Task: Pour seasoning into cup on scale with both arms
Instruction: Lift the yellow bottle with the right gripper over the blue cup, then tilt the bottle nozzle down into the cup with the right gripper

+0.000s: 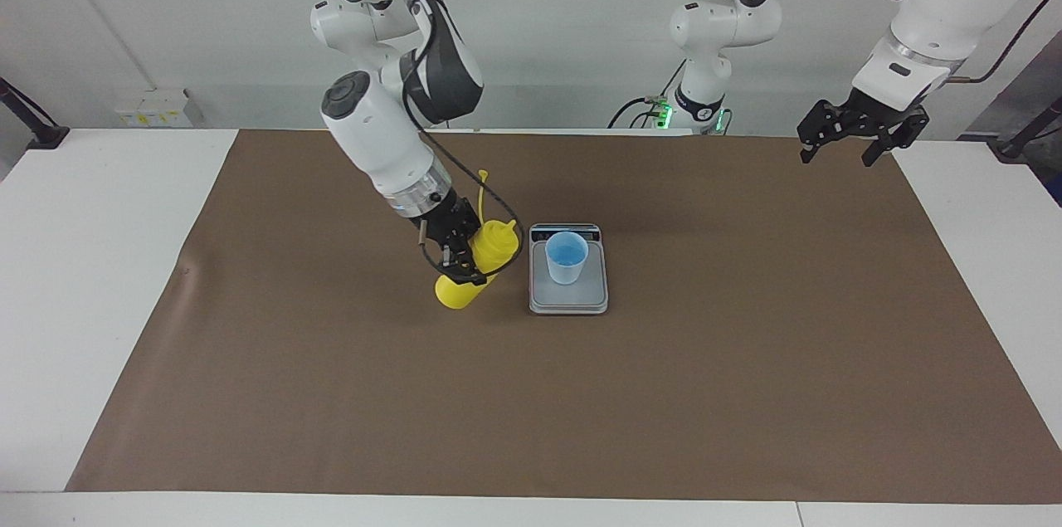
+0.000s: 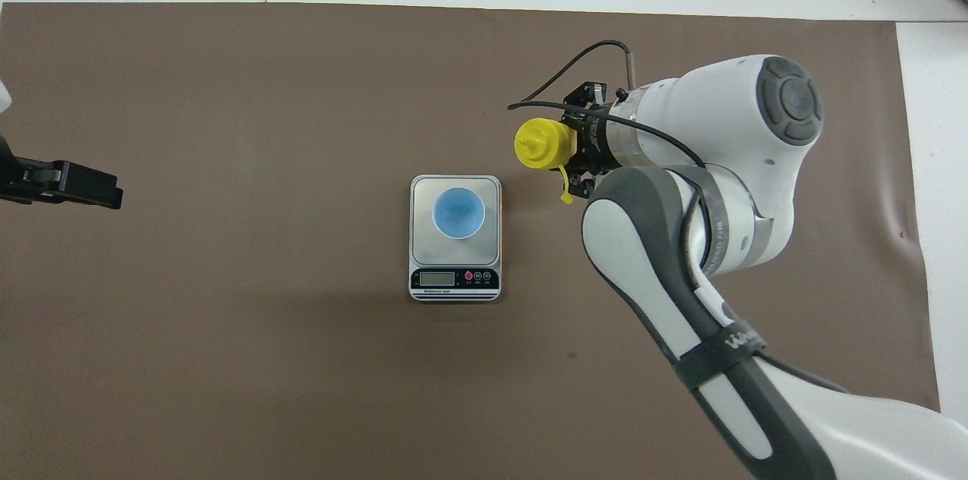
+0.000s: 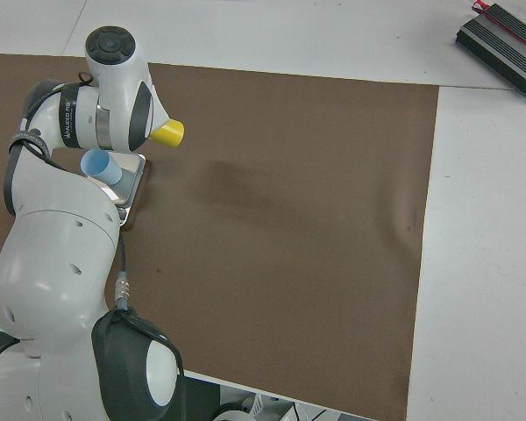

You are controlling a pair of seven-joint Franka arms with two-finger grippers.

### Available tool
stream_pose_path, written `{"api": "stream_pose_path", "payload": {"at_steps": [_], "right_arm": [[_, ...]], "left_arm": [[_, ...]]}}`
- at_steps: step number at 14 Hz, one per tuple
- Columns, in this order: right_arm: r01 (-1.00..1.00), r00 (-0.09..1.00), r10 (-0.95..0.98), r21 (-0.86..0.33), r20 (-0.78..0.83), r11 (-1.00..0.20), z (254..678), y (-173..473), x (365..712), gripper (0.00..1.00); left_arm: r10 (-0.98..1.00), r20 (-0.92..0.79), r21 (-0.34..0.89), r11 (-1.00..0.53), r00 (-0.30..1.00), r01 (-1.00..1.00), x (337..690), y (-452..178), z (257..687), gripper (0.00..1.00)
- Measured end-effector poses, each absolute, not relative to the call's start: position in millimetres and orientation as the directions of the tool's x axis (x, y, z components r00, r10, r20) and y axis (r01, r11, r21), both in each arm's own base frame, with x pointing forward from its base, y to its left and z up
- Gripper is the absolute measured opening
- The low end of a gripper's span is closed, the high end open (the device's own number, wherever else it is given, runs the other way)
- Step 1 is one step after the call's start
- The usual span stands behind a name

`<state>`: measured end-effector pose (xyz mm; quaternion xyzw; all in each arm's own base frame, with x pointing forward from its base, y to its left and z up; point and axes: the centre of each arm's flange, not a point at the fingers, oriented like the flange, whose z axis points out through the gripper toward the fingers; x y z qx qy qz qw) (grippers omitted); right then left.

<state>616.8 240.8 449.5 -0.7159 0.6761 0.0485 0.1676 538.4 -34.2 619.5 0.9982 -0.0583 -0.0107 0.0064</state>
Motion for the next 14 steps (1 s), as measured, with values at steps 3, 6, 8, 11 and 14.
{"api": "stream_pose_path", "payload": {"at_steps": [3,6,8,11,14], "right_arm": [[-0.971,0.153,-0.977,-0.207,-0.151,-0.120,443,274,611,0.55],[-0.948,0.200,-0.979,-0.245,0.047,-0.205,435,300,602,0.55],[-0.942,0.208,-0.969,-0.240,0.134,-0.235,424,313,595,0.55],[-0.930,0.194,-0.927,-0.242,0.320,-0.278,403,339,587,0.55],[-0.913,0.190,-0.885,-0.255,0.426,-0.319,386,362,585,0.55]], "left_arm": [[-0.118,-0.023,0.014,-0.993,0.993,-0.117,538,-35,618,1.00],[-0.118,-0.024,0.014,-0.993,0.993,-0.117,538,-35,617,1.00],[-0.118,-0.025,0.014,-0.993,0.993,-0.118,538,-35,616,1.00],[-0.118,-0.025,0.014,-0.993,0.993,-0.118,538,-35,616,1.00],[-0.119,-0.026,0.014,-0.993,0.993,-0.118,538,-35,616,1.00]]}}
